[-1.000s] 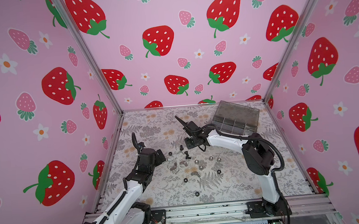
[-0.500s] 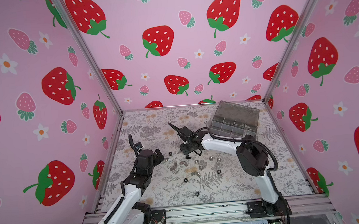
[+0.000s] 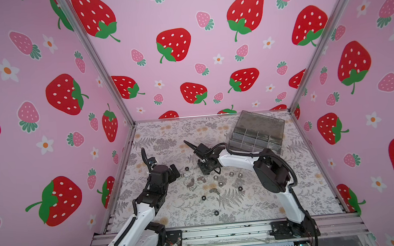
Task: Sort the screws and nuts into containers
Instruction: Pick up the screw from the center of the table.
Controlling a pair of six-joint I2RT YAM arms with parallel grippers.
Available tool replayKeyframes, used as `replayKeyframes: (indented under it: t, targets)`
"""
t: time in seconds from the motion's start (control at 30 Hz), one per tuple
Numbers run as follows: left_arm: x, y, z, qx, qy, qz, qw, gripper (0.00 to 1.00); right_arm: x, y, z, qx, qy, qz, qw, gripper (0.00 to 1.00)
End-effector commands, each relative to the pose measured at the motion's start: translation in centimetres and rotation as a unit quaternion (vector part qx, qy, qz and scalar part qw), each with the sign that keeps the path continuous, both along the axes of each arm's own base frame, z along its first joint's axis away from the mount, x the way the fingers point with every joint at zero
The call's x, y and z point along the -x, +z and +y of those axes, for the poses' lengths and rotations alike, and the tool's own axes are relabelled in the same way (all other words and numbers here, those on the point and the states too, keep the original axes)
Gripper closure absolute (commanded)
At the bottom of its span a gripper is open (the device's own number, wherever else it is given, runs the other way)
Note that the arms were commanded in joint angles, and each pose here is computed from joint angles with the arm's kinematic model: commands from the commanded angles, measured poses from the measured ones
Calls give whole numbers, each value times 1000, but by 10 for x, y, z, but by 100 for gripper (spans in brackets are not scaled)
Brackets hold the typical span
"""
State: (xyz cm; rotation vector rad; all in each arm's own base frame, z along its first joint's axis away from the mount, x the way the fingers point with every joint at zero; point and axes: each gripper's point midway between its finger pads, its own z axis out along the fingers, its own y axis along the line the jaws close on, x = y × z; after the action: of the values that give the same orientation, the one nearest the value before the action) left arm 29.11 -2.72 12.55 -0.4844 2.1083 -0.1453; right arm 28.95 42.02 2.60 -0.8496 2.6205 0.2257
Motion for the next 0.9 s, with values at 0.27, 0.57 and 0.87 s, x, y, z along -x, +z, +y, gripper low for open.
replayKeyframes:
  t: [0.27,0.57,0.87]
  targets:
    - [1,-1,4,-10,8,3,1000,1,9,-18,-17,40,-11,16,999,66]
    - [0,-3,3,-6,6,6,1000,1,12,-21,-19,36,-11,20,999,87]
    - [0,-4,3,-9,5,8,1000,1,9,-8,-21,29,-22,4,999,100]
